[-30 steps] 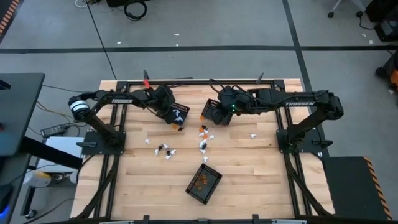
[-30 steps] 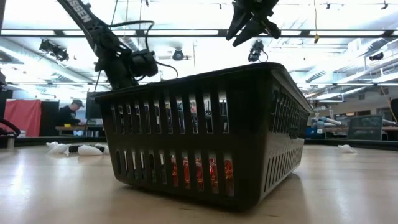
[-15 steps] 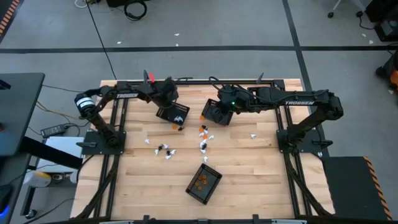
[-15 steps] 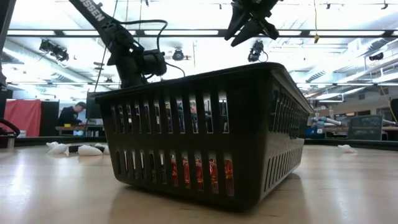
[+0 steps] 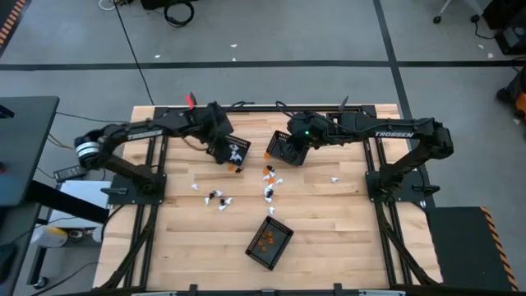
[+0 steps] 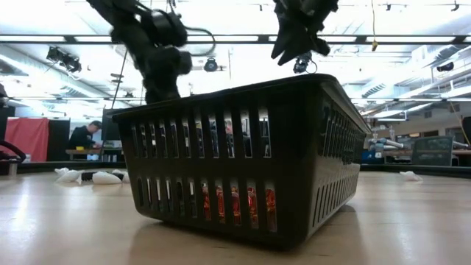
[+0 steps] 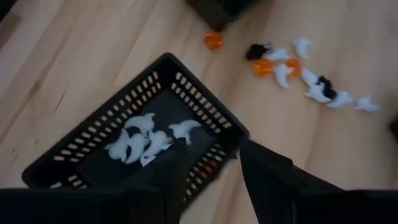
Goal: Sort Halloween decoration
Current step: Put the white ghost toy into the top left black basket
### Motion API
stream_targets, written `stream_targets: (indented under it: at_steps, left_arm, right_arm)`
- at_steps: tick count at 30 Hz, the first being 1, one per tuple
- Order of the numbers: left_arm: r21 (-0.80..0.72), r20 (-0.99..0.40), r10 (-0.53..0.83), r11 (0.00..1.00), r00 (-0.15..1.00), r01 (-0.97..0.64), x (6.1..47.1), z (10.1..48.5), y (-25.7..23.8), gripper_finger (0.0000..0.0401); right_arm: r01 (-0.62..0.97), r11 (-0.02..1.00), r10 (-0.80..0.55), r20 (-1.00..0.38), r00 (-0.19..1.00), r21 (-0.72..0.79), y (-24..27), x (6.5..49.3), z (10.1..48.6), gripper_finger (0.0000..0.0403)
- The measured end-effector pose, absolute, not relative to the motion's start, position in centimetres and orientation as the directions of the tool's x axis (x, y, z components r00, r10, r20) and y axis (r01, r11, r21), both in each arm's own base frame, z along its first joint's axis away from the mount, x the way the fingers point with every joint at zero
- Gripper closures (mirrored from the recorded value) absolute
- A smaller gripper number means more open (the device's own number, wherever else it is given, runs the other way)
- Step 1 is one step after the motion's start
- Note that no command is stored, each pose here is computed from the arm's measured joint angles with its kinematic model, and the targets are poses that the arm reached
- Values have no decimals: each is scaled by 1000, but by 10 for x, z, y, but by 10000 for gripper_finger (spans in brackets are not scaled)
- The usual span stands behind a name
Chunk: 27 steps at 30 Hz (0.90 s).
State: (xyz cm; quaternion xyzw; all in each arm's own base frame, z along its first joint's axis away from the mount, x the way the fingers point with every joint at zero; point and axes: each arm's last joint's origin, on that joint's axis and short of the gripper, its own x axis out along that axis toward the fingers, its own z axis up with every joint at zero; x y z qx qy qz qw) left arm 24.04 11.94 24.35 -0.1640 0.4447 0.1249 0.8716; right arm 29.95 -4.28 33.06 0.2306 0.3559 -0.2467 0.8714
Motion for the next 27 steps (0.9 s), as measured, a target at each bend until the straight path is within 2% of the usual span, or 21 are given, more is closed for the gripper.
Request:
stream_targets:
  at_steps: [6,10,15,22,27]
  left_arm:
    - [-200,-755,106,903,647,-381,212,243,83,246]
    - [-243,-707,127,881,696,-407,196,243,58,246]
    - [-254,-709,161,850,686,-461,180,236,32,246]
    - [-278,-725,133,842,676,-463,171,223,4,246]
    - [-271,-743,120,846,659,-459,168,220,-11,246]
  right_arm:
    - [541,782,-93,-801,592,309,-37,308,281,279]
    - [512,793,-36,-812,582,332,-24,320,265,279]
    - [482,802,40,-838,544,352,-12,338,239,279]
    - [404,869,83,-889,449,285,4,355,199,278]
    - [358,897,91,-899,428,261,9,358,189,263]
